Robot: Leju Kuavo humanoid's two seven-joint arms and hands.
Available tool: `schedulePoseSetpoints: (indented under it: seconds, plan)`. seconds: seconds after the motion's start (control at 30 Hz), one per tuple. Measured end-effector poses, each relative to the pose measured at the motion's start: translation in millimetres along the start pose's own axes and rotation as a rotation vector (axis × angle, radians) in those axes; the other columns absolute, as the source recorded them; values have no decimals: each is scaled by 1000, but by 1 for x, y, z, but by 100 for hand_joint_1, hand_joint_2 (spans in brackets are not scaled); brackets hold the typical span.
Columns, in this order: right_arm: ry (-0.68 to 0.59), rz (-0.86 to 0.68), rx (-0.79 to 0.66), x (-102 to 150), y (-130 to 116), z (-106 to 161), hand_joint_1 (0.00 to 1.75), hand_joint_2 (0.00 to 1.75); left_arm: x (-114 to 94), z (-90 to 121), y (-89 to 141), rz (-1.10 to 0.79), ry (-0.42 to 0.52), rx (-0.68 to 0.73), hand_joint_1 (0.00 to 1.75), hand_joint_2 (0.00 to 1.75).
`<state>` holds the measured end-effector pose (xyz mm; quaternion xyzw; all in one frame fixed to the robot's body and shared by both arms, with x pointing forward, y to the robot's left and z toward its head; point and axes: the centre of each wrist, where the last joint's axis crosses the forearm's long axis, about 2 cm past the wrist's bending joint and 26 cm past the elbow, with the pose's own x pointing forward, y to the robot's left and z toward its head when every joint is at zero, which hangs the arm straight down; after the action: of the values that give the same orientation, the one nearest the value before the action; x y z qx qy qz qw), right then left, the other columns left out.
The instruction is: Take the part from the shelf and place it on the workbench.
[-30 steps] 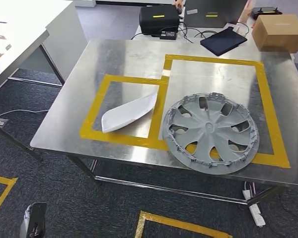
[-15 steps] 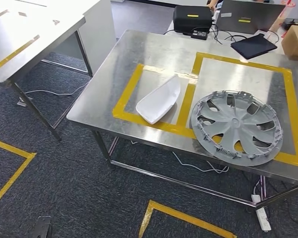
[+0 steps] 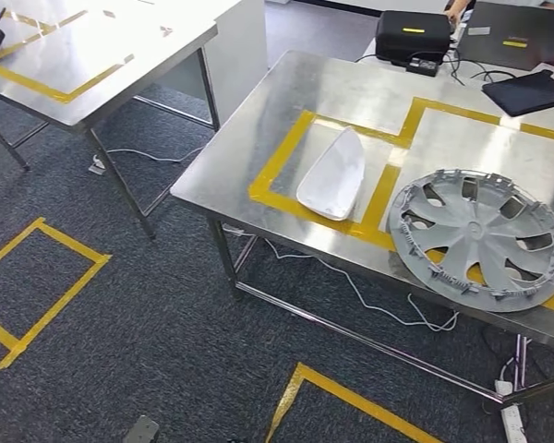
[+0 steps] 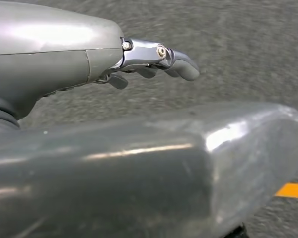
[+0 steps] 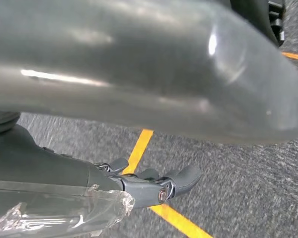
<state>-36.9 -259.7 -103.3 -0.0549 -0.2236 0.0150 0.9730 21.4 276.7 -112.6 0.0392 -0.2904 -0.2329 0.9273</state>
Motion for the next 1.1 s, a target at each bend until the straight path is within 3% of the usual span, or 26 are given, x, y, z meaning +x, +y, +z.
schedulePoseSetpoints:
  seconds: [0.3, 1.1]
  plan:
    - [-10, 26, 13, 4, 1, -2, 0, 0, -3, 3, -5, -15, 63, 0, 0, 0]
    - [-26, 56, 34, 6, -1, -4, 0, 0, 2, 1, -12, 2, 72, -13, 0, 0]
